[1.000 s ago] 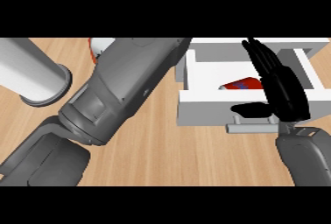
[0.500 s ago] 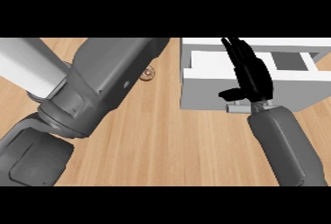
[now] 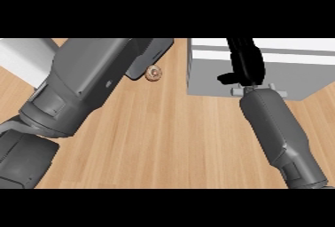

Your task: Pick up the can, place it into the drawer and close the drawer

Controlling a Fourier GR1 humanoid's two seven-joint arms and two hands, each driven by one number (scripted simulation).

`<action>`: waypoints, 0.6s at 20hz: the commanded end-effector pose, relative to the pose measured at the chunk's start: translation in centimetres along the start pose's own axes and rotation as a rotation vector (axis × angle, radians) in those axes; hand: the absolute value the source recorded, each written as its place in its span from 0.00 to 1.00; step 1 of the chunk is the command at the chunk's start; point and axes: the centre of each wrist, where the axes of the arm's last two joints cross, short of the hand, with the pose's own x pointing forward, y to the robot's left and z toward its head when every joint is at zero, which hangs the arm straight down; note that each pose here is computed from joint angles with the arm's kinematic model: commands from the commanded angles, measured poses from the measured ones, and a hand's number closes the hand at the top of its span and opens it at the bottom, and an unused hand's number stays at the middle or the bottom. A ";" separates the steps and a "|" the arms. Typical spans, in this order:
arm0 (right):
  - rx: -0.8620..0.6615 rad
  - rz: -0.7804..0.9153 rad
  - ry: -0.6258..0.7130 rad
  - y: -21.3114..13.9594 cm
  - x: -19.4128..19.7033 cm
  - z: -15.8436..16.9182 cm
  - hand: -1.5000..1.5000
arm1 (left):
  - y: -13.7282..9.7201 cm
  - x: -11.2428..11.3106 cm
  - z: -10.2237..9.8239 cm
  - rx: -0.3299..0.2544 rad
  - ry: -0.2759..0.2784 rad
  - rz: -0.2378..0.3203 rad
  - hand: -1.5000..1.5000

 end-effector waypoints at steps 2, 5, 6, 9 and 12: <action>-0.050 0.041 0.008 -0.3 1.2 -3.0 0.00 | 2.4 -1.8 -0.1 -0.012 0.028 0.000 0.00; -0.065 0.056 0.018 -0.8 0.2 -3.9 0.00 | 3.6 -0.8 -0.2 -0.016 0.015 -0.002 0.00; -0.076 0.052 0.006 -1.1 0.1 -4.5 0.00 | 1.9 0.1 0.1 0.003 0.000 -0.021 0.00; -0.105 0.050 0.011 -2.1 2.2 -6.4 0.00 | 4.1 -1.0 -0.1 -0.018 0.012 -0.011 0.00; -0.113 0.061 0.015 -3.7 1.8 -7.8 0.00 | 4.6 -2.3 0.4 -0.025 0.019 -0.014 0.00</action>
